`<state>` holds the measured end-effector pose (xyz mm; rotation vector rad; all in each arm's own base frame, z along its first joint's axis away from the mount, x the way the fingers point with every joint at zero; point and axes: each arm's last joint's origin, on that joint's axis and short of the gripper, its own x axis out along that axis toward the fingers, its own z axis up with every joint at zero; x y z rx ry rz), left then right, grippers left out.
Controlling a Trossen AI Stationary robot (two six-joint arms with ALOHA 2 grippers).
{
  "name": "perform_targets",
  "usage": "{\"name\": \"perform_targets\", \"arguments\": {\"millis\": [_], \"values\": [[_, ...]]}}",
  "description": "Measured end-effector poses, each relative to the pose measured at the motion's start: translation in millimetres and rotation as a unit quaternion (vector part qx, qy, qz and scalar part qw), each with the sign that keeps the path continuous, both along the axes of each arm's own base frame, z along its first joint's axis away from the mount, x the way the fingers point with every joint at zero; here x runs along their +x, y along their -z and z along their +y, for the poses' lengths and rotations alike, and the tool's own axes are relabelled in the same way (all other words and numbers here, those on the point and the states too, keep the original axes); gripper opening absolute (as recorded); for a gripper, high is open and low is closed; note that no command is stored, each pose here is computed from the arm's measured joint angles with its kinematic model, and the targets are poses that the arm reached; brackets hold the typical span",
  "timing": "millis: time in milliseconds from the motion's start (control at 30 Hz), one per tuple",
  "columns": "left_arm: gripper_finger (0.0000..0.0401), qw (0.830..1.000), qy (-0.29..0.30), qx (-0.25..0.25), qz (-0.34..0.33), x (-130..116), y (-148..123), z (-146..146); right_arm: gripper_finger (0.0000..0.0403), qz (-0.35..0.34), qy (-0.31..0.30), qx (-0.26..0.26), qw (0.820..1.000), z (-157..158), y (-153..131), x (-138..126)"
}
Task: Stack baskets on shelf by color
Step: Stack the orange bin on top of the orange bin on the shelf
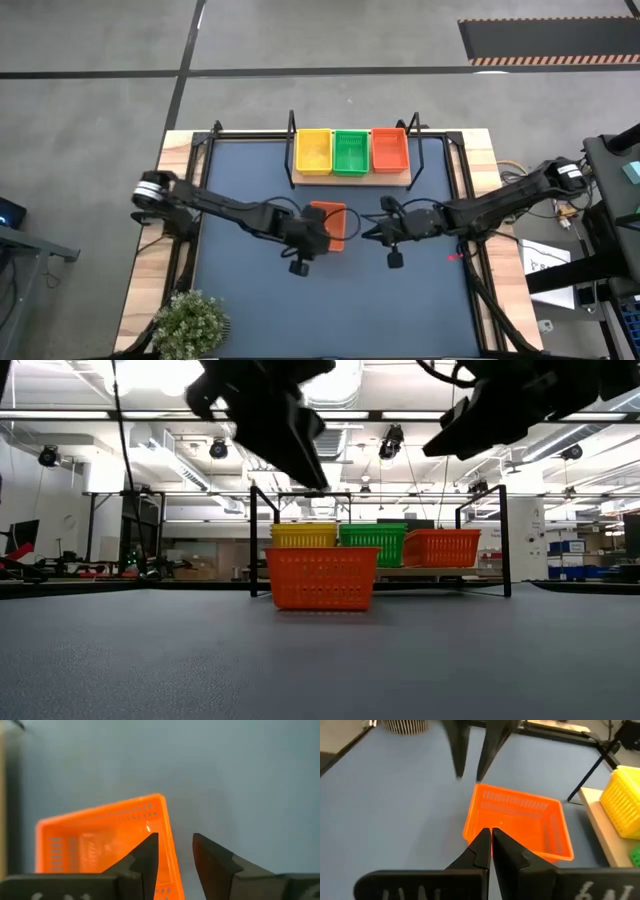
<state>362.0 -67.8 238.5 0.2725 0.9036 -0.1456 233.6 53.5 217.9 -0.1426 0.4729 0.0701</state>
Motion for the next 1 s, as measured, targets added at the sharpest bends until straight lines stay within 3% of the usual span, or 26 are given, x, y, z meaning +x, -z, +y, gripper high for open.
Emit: {"name": "perform_targets", "arguments": {"millis": [133,300,533,800,1000], "values": [[0.0104,0.997,0.048,0.030,-0.056,-21,-20,4,0.0009,0.009,0.015,0.006,1.000,6,1,13],[0.0105,0.978,0.068,0.043,-0.190,-45,-28,10,0.0018,0.029,0.030,0.026,0.999,12,3,34],[0.0105,0.948,0.084,0.084,-0.297,-80,-25,21,0.0085,0.039,0.034,0.038,0.998,21,2,67],[0.0105,0.934,0.073,0.082,-0.339,-109,-25,28,0.0170,0.101,0.049,0.036,0.993,30,5,105],[0.0105,0.926,0.069,0.080,-0.362,-121,-23,30,0.0189,0.162,0.064,0.030,0.984,33,16,134]]}}
